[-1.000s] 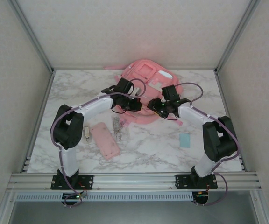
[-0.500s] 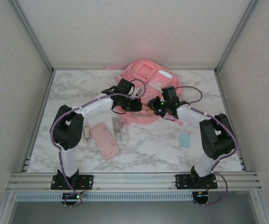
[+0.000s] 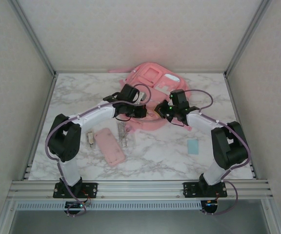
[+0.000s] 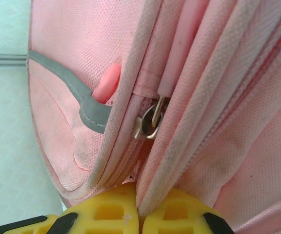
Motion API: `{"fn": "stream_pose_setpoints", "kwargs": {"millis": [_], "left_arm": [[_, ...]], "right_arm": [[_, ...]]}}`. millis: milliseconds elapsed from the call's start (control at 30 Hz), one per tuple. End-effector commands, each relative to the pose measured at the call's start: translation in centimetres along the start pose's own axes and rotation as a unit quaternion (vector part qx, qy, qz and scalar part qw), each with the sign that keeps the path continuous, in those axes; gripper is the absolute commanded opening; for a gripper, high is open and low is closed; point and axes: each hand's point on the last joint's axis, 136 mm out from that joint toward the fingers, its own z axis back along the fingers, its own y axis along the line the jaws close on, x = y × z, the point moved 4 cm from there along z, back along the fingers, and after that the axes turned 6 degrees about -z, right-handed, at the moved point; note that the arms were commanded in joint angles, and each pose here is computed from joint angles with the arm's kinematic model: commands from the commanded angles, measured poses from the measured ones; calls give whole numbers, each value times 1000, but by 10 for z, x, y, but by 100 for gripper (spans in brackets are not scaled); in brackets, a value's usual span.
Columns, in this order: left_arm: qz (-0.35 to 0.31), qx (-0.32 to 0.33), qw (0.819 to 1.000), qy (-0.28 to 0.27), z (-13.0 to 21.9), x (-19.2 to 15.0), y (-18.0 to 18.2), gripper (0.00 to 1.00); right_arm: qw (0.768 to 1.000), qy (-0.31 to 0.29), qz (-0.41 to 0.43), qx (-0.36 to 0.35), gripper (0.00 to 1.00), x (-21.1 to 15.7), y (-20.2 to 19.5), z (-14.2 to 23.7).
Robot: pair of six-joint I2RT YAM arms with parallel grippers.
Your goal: Pack the student bag
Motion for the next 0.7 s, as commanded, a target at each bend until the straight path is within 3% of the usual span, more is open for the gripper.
{"fn": "stream_pose_setpoints", "kwargs": {"millis": [0, 200, 433, 667], "left_arm": [[43, 66, 997, -13, 44, 0, 34, 0], [64, 8, 998, -13, 42, 0, 21, 0], [110, -53, 992, -32, 3, -2, 5, 0], [224, -42, 969, -94, -1, 7, 29, 0]], "right_arm": [[994, -87, 4, -59, 0, 42, -33, 24], [996, -84, -9, -40, 0, 47, -24, 27], [996, -43, -72, 31, 1, 40, -8, 11], [996, -68, -52, -8, 0, 39, -23, 19]]}}
